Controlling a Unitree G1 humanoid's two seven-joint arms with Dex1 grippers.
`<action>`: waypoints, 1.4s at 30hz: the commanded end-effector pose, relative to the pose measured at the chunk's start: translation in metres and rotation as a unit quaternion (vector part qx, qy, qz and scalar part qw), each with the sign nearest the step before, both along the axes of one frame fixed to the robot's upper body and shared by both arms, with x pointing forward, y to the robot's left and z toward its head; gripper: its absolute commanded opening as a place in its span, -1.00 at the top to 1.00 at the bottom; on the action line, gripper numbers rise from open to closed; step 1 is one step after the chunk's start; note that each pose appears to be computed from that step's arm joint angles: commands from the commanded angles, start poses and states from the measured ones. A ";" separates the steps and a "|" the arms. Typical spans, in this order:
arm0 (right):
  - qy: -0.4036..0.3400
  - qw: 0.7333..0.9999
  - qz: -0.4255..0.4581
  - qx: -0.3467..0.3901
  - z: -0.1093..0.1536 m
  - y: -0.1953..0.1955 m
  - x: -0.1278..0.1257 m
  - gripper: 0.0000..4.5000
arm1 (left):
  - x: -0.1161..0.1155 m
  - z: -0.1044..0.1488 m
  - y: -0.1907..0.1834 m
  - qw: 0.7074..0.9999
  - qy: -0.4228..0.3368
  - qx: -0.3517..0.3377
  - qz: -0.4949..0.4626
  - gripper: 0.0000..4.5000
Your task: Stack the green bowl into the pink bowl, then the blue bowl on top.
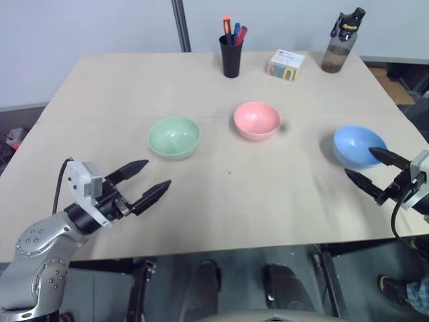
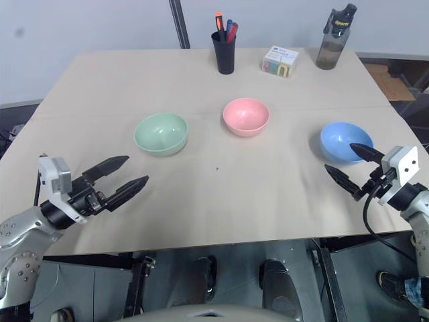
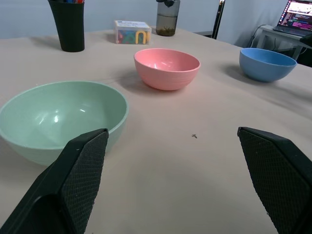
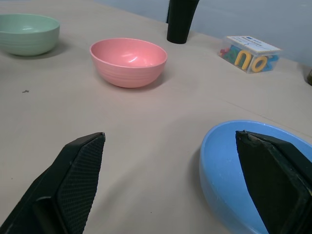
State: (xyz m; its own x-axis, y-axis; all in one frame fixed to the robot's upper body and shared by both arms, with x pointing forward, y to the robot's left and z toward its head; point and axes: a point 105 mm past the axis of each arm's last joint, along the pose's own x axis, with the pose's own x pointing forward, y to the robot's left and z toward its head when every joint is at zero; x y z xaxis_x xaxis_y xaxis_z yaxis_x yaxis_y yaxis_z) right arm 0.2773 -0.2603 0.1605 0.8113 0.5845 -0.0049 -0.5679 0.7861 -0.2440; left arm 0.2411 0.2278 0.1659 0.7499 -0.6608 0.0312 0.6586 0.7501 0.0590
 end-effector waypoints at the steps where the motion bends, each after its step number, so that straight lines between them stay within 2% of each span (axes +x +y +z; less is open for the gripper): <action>1: -0.032 0.999 0.002 0.000 0.015 0.003 0.000 -0.99 | 0.001 0.007 -0.002 1.000 -0.015 0.002 -0.004 -1.00; 7: -0.038 0.999 0.002 -0.008 0.016 0.016 0.011 -0.99 | 0.004 0.011 -0.009 1.000 -0.012 -0.017 -0.016 -1.00; 10: -0.027 0.999 0.020 -0.019 0.013 0.035 0.022 -0.99 | 0.005 0.013 -0.020 0.999 -0.016 -0.015 -0.035 -1.00; 14: -0.012 0.994 0.069 -0.082 0.007 0.085 0.048 -0.99 | 0.003 0.017 -0.040 0.997 -0.029 -0.015 -0.072 -1.00; 17: -0.037 0.986 0.100 -0.131 0.012 0.125 0.072 -0.99 | -0.003 0.016 -0.045 0.996 -0.027 -0.016 -0.086 -1.00; 22: -0.085 0.963 0.144 -0.213 0.005 0.184 0.114 -0.99 | -0.015 0.015 -0.040 0.997 -0.019 -0.025 -0.074 -1.00; 27: -0.079 0.943 0.175 -0.271 -0.009 0.213 0.137 -0.99 | -0.026 0.015 -0.035 0.998 -0.017 -0.029 -0.049 -1.00; 28: -0.074 0.940 0.178 -0.281 -0.012 0.216 0.140 -0.77 | -0.028 0.015 -0.035 0.998 -0.017 -0.030 -0.043 -1.00; 32: -0.071 0.939 0.178 -0.287 -0.008 0.221 0.150 -0.13 | -0.039 0.015 -0.031 0.999 -0.018 -0.031 -0.017 -1.00; 38: -0.095 0.928 0.199 -0.300 0.001 0.229 0.150 0.89 | -0.042 0.013 -0.032 0.999 -0.017 -0.034 -0.007 -1.00; 39: -0.097 0.925 0.210 -0.300 0.003 0.230 0.147 0.95 | -0.041 0.012 -0.032 0.999 -0.016 -0.034 -0.007 -1.00; 42: -0.097 0.919 0.238 -0.297 0.007 0.232 0.140 0.95 | -0.040 0.011 -0.033 0.999 -0.016 -0.035 -0.006 -1.00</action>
